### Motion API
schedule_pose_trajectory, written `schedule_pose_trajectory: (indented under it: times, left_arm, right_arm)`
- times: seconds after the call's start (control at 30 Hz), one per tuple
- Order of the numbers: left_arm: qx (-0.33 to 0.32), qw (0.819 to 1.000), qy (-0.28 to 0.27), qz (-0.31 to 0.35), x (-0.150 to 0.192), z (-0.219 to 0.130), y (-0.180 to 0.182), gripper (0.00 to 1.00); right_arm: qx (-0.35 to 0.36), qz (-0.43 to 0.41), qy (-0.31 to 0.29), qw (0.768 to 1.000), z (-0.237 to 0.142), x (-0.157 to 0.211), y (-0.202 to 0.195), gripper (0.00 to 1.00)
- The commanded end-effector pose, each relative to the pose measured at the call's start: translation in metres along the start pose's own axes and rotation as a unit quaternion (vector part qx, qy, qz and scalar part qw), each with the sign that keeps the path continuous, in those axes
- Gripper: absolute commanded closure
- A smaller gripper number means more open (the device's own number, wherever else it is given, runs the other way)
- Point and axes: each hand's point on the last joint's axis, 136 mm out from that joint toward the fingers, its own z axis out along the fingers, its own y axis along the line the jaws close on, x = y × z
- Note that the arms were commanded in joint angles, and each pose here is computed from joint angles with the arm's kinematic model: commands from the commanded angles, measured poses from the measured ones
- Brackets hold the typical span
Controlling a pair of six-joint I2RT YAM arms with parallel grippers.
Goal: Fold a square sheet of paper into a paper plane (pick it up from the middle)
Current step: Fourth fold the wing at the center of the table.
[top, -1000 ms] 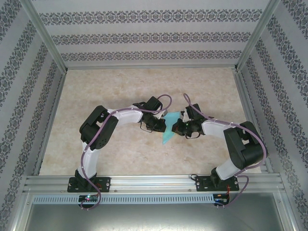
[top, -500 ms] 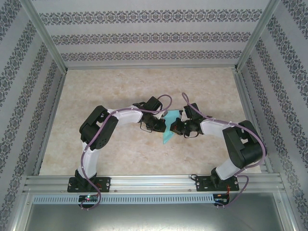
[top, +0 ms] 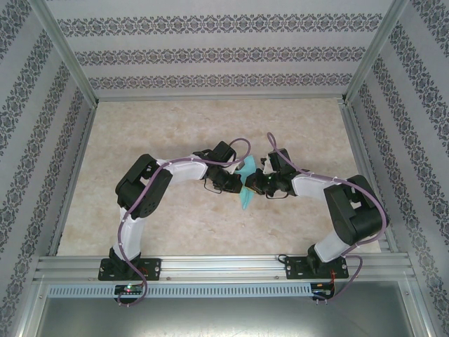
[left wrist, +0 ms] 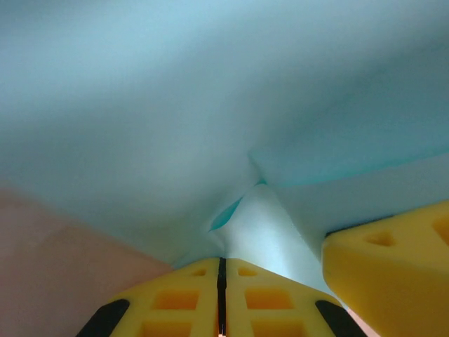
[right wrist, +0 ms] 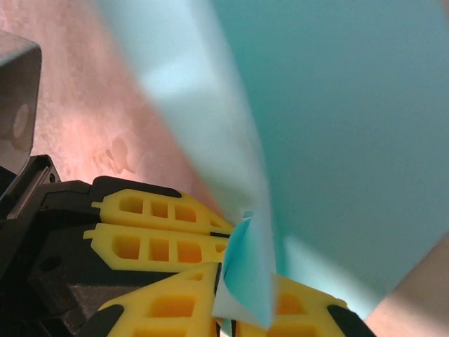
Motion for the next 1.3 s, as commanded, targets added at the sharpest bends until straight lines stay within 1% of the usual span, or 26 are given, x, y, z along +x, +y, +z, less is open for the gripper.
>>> schedule_pose_trajectory:
  times: [0.0, 0.17, 0.3, 0.47, 0.63, 0.97, 1.27]
  left_arm:
    - [-0.035, 0.999, 0.032, -0.008, 0.024, 0.015, 0.025, 0.89]
    - [-0.029, 0.999, 0.029, -0.01, 0.021, 0.015, 0.023, 0.89]
    - [-0.027, 0.999, 0.03, -0.012, 0.022, 0.017, 0.023, 0.89]
    - [-0.025, 0.999, 0.029, -0.012, 0.02, 0.015, 0.022, 0.89]
    - [-0.025, 0.999, 0.028, -0.014, 0.019, 0.016, 0.022, 0.89]
    - [-0.025, 0.999, 0.029, -0.013, 0.019, 0.015, 0.021, 0.89]
    - [-0.025, 0.999, 0.03, -0.014, 0.019, 0.016, 0.022, 0.89]
  right_arm:
    - [0.025, -0.018, 0.0, 1.0, -0.009, 0.006, -0.007, 0.83]
    - [0.043, -0.027, -0.006, 0.999, -0.016, 0.011, -0.015, 0.8]
    - [0.052, -0.029, -0.003, 0.998, -0.017, 0.015, -0.019, 0.74]
    - [0.054, -0.028, 0.005, 0.998, -0.011, 0.02, -0.023, 0.73]
    - [0.05, -0.031, 0.008, 0.998, -0.007, 0.025, -0.022, 0.77]
    - [0.093, -0.054, 0.015, 0.994, -0.002, 0.028, -0.027, 0.89]
    - [0.137, -0.084, 0.015, 0.987, 0.001, 0.027, -0.026, 0.93]
